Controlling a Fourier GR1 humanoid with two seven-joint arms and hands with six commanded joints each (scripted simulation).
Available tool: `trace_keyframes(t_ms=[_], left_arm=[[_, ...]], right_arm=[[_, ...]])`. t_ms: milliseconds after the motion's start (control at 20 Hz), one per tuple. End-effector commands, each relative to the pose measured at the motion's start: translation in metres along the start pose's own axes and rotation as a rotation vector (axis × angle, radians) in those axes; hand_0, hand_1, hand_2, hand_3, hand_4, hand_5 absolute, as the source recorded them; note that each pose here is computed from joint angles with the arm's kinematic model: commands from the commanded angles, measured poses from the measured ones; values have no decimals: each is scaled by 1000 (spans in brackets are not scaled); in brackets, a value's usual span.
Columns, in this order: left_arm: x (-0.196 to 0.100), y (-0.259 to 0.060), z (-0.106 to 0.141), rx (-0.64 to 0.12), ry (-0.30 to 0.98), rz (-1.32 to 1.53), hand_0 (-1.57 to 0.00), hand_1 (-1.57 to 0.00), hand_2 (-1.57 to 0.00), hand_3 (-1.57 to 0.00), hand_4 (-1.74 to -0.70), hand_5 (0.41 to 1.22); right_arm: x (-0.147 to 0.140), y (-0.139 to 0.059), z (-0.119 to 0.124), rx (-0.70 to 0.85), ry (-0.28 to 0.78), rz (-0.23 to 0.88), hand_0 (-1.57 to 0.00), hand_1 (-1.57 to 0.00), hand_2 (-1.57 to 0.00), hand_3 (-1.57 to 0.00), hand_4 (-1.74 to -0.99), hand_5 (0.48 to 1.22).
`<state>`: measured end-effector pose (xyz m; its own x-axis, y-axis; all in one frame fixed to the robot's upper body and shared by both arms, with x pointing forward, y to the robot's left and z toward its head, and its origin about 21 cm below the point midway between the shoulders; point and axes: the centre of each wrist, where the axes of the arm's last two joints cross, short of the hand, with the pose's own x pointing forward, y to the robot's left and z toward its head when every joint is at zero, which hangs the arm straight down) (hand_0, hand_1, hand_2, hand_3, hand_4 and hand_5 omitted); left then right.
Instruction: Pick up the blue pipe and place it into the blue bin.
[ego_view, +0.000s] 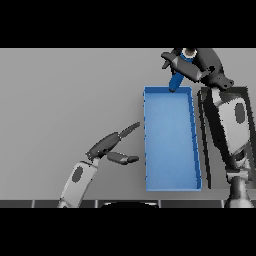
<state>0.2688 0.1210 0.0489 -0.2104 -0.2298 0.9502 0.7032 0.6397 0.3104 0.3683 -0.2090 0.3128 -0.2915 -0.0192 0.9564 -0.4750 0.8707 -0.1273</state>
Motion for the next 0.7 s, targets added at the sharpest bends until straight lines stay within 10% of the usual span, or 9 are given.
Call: trace_keyframes(t_ms=[0,650], left_arm=[[1,-2,-1,-9,-6,3,1,1,1,1,-869,418],[-1,-8,4,-11,2,36,1,1,1,1,-887,423]], right_arm=[[-12,-6,8,-20,35,-2,-1571,-1571,-1571,-1571,-1741,1221],[-108,-6,99,-310,509,-22,-1571,-1571,-1571,-1508,-1741,1221]])
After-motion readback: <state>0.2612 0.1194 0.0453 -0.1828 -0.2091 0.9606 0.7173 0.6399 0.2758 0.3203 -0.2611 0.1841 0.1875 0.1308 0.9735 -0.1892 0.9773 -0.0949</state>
